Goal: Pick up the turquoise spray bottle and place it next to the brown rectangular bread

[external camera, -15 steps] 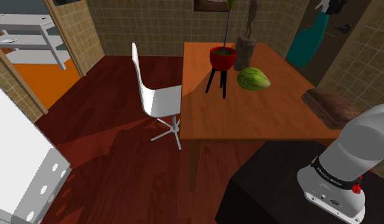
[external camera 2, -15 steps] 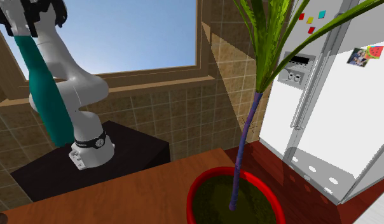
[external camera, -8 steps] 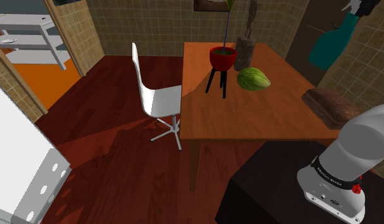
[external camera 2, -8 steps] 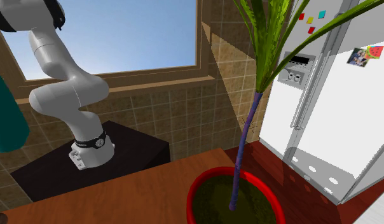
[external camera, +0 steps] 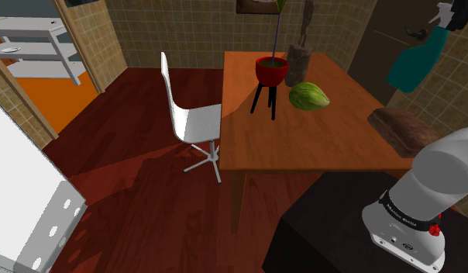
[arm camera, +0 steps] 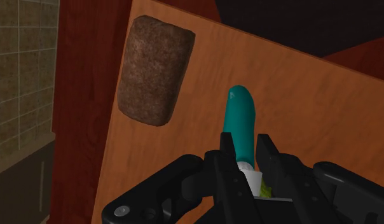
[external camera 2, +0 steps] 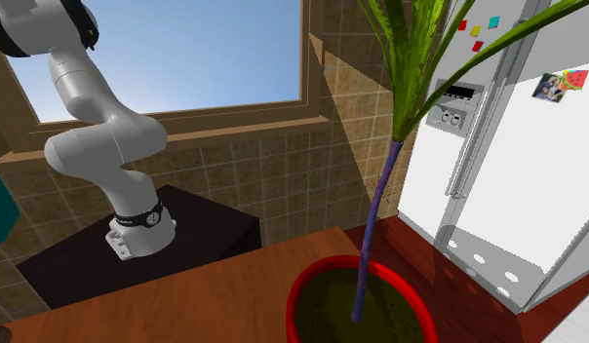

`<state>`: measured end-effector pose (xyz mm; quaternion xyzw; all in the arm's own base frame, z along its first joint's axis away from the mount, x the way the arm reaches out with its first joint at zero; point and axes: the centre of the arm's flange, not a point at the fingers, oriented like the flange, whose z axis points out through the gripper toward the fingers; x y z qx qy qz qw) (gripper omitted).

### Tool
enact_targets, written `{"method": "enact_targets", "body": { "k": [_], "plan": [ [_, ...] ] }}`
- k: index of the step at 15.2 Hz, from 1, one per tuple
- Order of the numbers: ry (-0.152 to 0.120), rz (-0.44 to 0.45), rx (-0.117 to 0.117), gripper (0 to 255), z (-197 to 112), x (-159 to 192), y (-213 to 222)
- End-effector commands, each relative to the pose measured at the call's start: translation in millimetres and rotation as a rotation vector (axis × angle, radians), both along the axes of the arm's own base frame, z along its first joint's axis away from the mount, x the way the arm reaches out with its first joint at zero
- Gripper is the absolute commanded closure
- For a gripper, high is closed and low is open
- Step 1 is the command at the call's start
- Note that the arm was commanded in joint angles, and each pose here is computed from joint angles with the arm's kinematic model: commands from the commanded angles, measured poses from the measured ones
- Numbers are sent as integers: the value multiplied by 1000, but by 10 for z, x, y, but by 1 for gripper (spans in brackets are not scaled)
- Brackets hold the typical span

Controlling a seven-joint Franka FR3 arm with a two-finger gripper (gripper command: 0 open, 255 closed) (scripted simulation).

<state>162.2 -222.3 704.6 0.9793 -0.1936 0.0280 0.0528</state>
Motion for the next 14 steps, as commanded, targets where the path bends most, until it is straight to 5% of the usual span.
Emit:
{"method": "enact_targets", "body": {
  "k": [1,14],
  "plan": [
    [0,0,0,255,-119,-9,1],
    [0,0,0,255,-805,-9,1]
  ]
}}
